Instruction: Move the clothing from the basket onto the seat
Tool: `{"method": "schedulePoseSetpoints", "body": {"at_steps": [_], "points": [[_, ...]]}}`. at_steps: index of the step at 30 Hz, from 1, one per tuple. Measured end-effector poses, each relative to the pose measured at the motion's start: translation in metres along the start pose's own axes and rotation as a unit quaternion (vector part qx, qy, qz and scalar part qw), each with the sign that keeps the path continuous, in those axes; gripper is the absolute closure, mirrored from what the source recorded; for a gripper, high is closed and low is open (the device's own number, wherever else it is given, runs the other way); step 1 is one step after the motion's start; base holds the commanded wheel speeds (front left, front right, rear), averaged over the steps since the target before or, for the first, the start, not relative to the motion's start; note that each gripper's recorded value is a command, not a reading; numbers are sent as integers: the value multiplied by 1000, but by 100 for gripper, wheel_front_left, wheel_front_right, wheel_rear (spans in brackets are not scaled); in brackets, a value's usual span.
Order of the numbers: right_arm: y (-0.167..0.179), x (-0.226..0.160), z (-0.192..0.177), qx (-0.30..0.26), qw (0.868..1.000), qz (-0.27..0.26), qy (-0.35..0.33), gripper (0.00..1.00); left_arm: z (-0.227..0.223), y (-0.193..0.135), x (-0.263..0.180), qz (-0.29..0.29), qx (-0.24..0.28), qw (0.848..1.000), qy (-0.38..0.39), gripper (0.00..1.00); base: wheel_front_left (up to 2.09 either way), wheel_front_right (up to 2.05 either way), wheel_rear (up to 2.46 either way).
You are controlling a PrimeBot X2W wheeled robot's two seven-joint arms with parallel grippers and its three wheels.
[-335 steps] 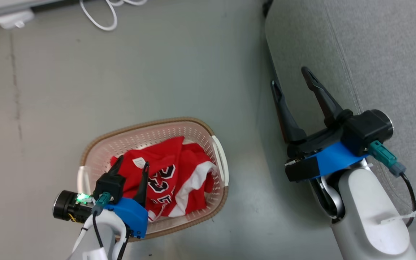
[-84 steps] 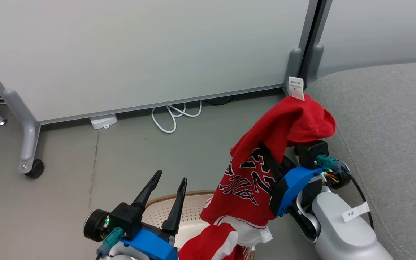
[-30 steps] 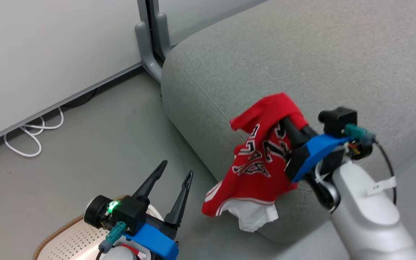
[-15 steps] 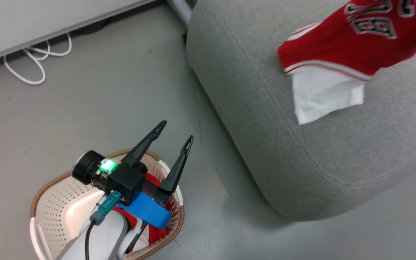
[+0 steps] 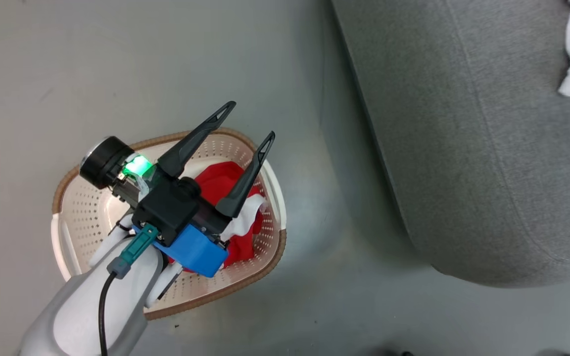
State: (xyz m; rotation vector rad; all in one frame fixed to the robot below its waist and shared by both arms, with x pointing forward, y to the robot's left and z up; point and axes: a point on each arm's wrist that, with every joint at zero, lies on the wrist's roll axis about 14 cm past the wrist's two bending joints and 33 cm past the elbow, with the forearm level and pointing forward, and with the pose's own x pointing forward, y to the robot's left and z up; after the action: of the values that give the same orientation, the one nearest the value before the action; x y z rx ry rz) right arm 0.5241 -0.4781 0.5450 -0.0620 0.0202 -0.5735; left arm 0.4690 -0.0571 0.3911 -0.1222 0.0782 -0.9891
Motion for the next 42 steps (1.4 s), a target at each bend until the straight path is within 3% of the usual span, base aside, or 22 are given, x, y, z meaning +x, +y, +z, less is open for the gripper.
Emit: {"method": "schedulePoseSetpoints", "body": {"at_steps": [4, 6, 9, 10, 11, 12, 13, 25, 35, 42], "points": [[6, 0, -60, -2, 999, -9, 53, 100, -15, 11, -5, 9, -4, 1000, 10, 0, 0, 0, 0], [9, -6, -96, -31, 996, -5, 89, 100, -23, 17, -10, 20, -9, 1000, 18, 0, 0, 0, 0], [12, -9, -112, -38, 994, -3, 100, 100, -26, 19, -13, 26, -12, 999, 22, 0, 0, 0, 0], [12, -10, -113, -41, 994, -3, 99, 66, -26, 18, -14, 28, -12, 999, 23, 0, 0, 0, 0], [11, -11, -113, -43, 994, -3, 99, 46, -25, 18, -14, 28, -12, 999, 23, 0, 0, 0, 0], [10, -12, -112, -45, 994, -3, 100, 4, -24, 17, -14, 29, -14, 999, 22, 0, 0, 0, 0], [10, -13, -111, -46, 994, -3, 98, 0, -23, 17, -15, 30, -15, 999, 22, 0, 0, 0, 0], [13, -35, -91, -53, 994, 26, 96, 0, 14, 3, -16, 50, -21, 998, -5, 0, 0, 0, 0], [36, -93, -77, -46, 990, 86, 101, 0, 49, -19, -47, 101, -34, 994, -18, 0, 0, 0, 0], [61, -141, -48, -42, 987, 148, 55, 0, 66, -25, -84, 165, -36, 985, -28, 0, 0, 0, 0]]}}
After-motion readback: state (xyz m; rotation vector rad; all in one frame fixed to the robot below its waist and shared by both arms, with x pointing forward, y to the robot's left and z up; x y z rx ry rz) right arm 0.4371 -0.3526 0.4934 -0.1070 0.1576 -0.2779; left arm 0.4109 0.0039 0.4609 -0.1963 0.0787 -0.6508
